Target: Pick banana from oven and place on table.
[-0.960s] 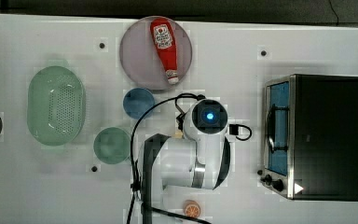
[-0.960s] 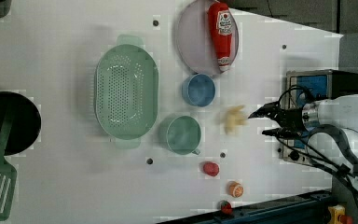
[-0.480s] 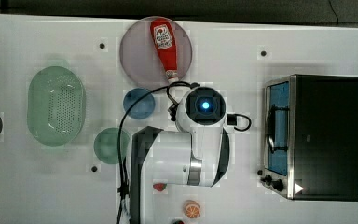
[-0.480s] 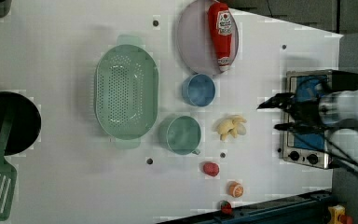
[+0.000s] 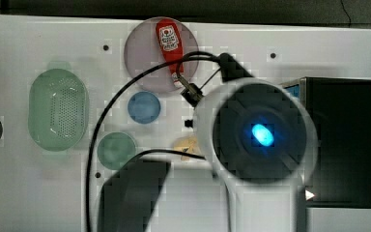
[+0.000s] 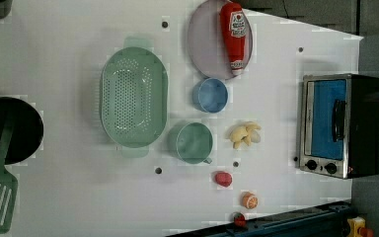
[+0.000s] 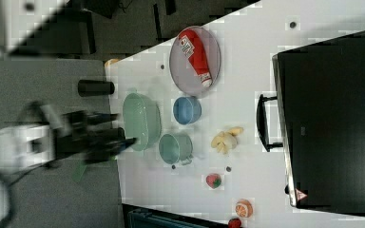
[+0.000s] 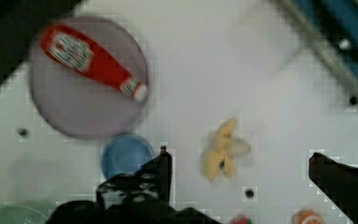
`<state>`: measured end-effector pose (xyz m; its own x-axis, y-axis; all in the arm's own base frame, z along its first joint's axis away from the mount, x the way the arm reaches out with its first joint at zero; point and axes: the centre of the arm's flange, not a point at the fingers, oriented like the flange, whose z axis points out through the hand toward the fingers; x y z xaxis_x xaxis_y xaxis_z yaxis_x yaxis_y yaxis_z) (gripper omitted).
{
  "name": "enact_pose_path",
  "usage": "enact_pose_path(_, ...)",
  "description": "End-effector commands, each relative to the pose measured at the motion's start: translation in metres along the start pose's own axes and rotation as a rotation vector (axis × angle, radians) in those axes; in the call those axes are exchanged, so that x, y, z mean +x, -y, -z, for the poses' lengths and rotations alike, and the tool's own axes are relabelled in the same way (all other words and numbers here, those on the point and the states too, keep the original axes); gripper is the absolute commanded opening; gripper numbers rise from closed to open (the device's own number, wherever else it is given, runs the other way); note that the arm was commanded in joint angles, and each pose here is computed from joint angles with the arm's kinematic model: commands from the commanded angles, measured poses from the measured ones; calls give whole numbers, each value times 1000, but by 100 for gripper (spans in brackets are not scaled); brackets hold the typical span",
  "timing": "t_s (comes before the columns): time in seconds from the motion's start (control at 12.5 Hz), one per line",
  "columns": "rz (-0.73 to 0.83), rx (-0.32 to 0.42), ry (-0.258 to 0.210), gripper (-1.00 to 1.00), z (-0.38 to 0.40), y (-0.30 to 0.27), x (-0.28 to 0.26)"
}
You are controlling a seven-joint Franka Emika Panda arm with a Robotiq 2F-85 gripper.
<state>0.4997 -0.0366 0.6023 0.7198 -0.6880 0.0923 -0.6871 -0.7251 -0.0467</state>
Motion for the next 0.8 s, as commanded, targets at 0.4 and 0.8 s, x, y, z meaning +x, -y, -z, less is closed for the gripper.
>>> enact_pose_path(0.4, -45, -95, 57, 100, 48, -25, -6)
enact_pose_path(0.8, -45, -101, 64, 100, 44, -26, -6)
